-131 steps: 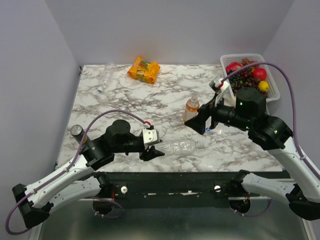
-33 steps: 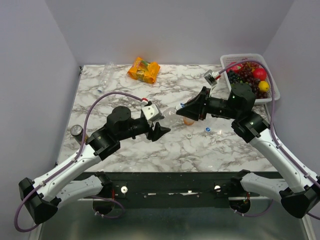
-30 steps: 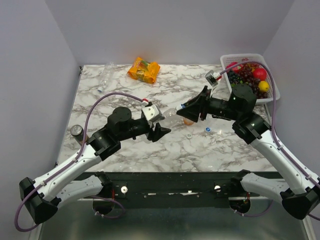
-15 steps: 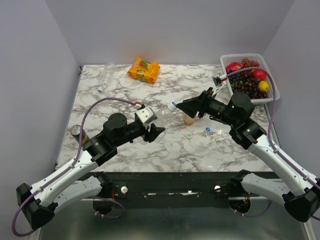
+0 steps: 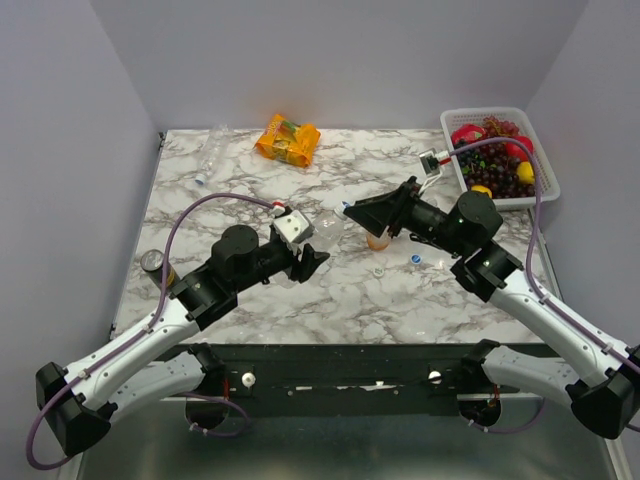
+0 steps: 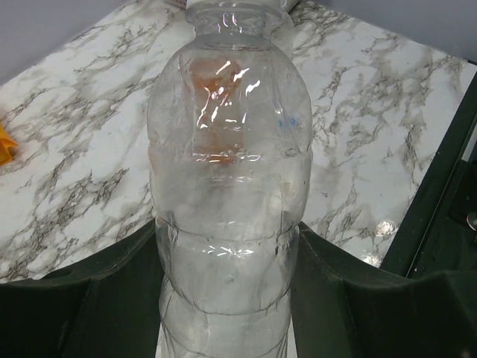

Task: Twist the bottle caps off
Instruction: Unscrew the bottle cap from the plastic bottle.

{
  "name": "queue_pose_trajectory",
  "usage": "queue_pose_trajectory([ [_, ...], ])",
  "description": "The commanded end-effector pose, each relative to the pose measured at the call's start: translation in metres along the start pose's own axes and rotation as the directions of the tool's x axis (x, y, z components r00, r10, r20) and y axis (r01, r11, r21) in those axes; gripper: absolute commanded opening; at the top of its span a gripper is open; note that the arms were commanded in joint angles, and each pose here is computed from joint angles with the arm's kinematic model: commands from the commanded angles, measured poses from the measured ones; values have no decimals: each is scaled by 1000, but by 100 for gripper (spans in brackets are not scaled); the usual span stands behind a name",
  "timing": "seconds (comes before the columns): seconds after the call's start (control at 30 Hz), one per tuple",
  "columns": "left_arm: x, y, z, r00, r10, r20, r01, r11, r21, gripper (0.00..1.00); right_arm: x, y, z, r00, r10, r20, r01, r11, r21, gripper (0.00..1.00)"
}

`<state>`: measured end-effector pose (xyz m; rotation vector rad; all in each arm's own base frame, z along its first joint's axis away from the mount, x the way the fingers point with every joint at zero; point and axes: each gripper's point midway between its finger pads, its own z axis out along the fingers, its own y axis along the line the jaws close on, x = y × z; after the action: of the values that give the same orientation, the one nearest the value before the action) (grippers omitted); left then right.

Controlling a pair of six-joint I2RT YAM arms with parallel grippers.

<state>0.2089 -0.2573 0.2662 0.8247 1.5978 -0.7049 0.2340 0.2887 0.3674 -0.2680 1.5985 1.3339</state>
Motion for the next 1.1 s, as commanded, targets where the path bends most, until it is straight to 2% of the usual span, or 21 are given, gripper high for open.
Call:
queue_pose_trajectory([
  [0.0,-5,3,1,1000,0,18,0,1000,-18,41,1,-4,6,1000,0,14,-1,1000,14,67],
  [0.2,-4,0,3,1000,-2,12,2,1000,-3,41,5,-5,12,1000,-1,-12,1,1000,18,65],
  [0.4,-3,-1,4,1000,-3,9,3,1000,2,41,7,-3,16,1000,-6,-25,6,1000,1,56],
  [0.5,-3,-1,4,1000,-2,6,2,1000,5,41,10,-3,17,999,-5,-35,5,1000,-6,49],
  [0.63,-3,-2,4,1000,0,8,0,1000,11,41,9,-5,18,999,-19,-32,19,1000,-1,36],
  [0.7,-3,-3,3,1000,1,5,-1,1000,16,41,11,-5,18,999,-31,-41,31,999,-8,25],
  [0.77,-4,-8,2,1000,7,10,-7,999,44,41,12,-2,18,997,-62,-46,61,998,-30,16],
  [0.83,-6,-14,1,1000,17,19,-18,997,79,41,14,-2,16,993,-104,-54,102,994,-48,11],
  [0.87,-9,-23,-1,999,20,33,-24,991,130,41,18,1,15,991,-117,-70,112,991,-67,7],
  [1.07,-16,-55,-8,998,27,52,-42,948,316,41,34,16,4,962,-239,-134,207,953,-220,3],
])
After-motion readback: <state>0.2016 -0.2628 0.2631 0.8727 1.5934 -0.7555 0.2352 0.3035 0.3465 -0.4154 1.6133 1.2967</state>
